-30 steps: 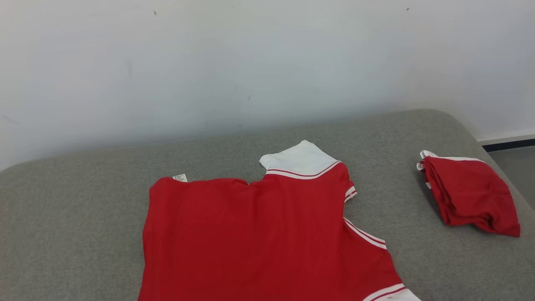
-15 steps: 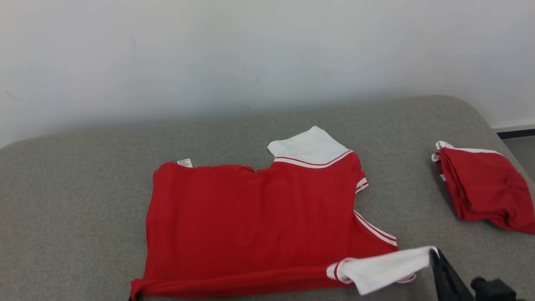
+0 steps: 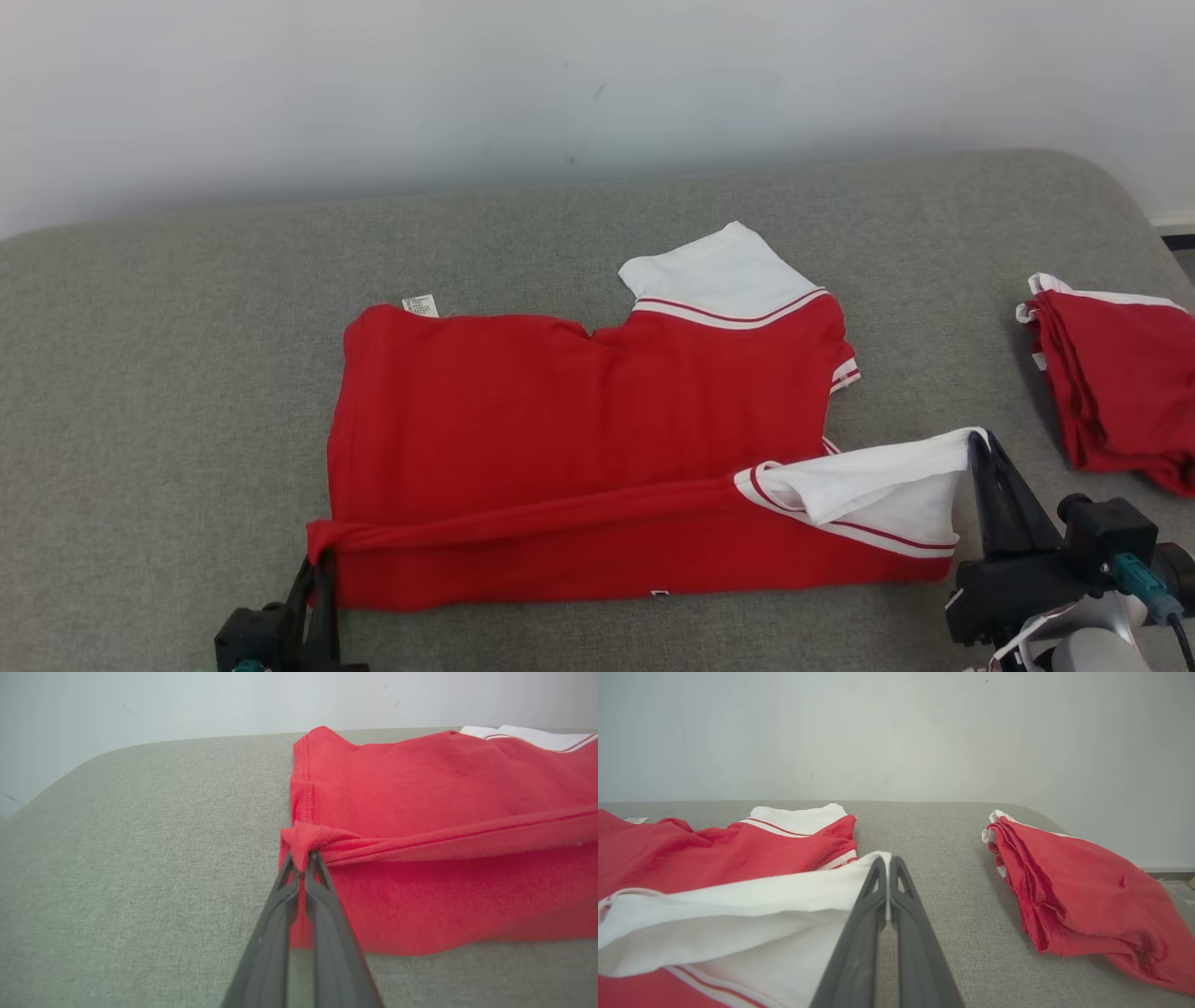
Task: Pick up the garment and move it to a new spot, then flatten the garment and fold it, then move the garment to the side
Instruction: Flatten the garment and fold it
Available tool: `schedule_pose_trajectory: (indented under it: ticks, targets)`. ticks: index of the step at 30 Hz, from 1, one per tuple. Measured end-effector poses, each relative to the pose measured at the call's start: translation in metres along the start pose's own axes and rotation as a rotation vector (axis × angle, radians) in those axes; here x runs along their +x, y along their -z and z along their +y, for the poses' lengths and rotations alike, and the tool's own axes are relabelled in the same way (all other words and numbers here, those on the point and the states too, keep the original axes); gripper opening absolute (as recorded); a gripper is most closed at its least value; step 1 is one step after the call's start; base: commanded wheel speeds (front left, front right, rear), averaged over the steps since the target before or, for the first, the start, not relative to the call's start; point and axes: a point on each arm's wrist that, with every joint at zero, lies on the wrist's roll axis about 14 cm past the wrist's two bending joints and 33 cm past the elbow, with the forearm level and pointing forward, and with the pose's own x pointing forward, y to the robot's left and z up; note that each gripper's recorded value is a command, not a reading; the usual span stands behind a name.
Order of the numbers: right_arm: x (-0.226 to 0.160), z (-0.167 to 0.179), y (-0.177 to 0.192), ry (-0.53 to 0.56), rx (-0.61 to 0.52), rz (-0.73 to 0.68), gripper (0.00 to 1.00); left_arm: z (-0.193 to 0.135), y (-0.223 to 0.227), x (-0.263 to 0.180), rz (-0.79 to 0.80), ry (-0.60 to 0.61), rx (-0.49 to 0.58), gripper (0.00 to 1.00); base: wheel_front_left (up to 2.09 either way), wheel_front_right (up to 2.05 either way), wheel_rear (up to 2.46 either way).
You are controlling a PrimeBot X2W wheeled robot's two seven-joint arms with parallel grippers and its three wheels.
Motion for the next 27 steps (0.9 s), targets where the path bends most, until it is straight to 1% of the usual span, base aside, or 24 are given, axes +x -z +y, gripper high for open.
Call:
schedule_pose_trajectory:
  ticks: [9, 14, 20, 21, 22, 23, 24, 25, 27]
  targets:
    - [0.031, 0.011, 0.003, -0.036, -0.018, 0.015, 0.0, 0.008, -0.001, 0.017, 0.002, -0.025, 0.0, 0.0, 0.0, 0.0, 0.0]
    - [0.047, 0.019, -0.001, -0.062, -0.039, 0.004, 0.0, 0.011, -0.007, 0.027, -0.011, -0.033, 0.007, 0.0, 0.0, 0.0, 0.0]
    - [0.06, 0.019, 0.007, -0.067, -0.063, 0.033, 0.0, 0.004, -0.011, 0.036, -0.019, -0.001, 0.025, 0.0, 0.0, 0.0, 0.0]
    - [0.06, 0.017, 0.01, -0.061, -0.063, 0.043, 0.0, 0.003, -0.011, 0.036, -0.018, 0.003, 0.027, 0.11, 0.0, 0.0, 0.0]
    - [0.059, 0.014, 0.013, -0.051, -0.059, 0.053, 0.0, 0.002, -0.011, 0.036, -0.019, 0.007, 0.028, 0.49, 0.0, 0.0, 0.0]
    - [0.058, 0.011, 0.015, -0.037, -0.055, 0.061, 0.11, 0.001, -0.012, 0.037, -0.023, 0.011, 0.029, 1.0, 0.0, 0.0, 0.0]
    - [0.057, 0.006, 0.018, -0.023, -0.055, 0.07, 0.8, 0.0, -0.014, 0.037, -0.026, 0.014, 0.03, 1.0, 0.0, 0.0, 0.0]
    - [0.056, 0.004, 0.02, -0.012, -0.052, 0.076, 1.0, -0.001, -0.015, 0.038, -0.031, 0.014, 0.03, 1.0, 0.0, 0.0, 0.0]
    - [0.055, 0.0, 0.017, 0.006, -0.048, 0.068, 1.0, 0.001, -0.018, 0.037, -0.042, 0.009, 0.026, 1.0, 0.0, 0.0, 0.0]
